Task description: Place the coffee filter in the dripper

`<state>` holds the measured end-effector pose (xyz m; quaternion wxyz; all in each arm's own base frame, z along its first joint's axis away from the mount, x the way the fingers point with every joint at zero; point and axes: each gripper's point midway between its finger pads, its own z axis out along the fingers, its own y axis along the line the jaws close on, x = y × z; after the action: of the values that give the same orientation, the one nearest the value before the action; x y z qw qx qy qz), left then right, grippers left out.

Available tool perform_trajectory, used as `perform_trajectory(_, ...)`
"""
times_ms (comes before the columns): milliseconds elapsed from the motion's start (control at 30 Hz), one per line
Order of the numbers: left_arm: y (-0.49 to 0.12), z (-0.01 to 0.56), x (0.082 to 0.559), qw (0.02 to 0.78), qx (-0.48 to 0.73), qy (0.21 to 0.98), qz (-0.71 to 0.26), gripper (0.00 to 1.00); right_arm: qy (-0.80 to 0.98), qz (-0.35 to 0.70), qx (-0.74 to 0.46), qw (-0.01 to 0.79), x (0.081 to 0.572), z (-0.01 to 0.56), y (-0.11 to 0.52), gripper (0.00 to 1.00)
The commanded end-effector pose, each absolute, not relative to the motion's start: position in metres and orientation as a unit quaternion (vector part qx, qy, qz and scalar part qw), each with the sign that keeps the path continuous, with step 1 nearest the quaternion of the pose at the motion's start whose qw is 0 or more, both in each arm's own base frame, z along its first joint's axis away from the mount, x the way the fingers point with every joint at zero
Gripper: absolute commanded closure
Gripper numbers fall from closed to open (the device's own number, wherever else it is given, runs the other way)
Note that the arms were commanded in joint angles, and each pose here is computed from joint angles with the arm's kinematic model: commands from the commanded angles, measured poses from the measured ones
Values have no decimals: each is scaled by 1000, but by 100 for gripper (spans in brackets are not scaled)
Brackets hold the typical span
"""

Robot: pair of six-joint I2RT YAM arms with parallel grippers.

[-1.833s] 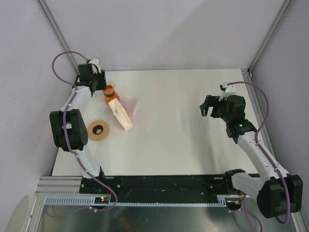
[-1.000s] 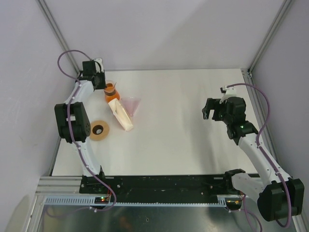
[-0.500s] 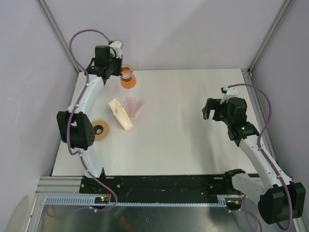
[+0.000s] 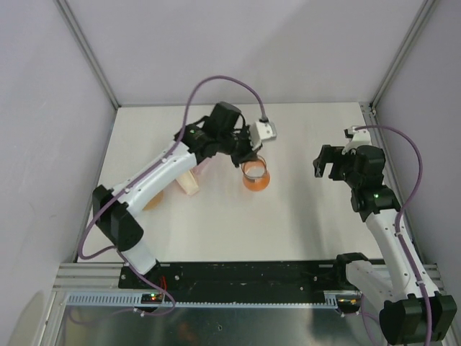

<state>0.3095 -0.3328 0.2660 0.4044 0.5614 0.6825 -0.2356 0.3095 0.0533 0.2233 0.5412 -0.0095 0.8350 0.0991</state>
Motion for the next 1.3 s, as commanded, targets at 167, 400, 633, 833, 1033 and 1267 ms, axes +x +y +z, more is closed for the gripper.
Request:
perform_trajectory(167,-355,197,298,324,623,670,-241,100,836,129,-23,532,302,237,61,1)
perform_trajectory(400,-363,160,292,288,663,641,-258,100,838,139,-29,527,303,235,65,1)
perform_trajectory(633,-362,137,282,260,678,623,-289,100,836,138,-33,530,300,237,65,1)
perform_trajectory(833,-362,125,282,249,681,620,-300,95,836,138,-34,529,298,237,65,1)
perform_trajectory(1033,-361,118,284,242,679,624,-300,89,833,142,-35,534,297,241,66,1)
perform_trajectory(1267,-364,136,287,258,669,627,-303,53,831,145,-35,536,295,243,67,1)
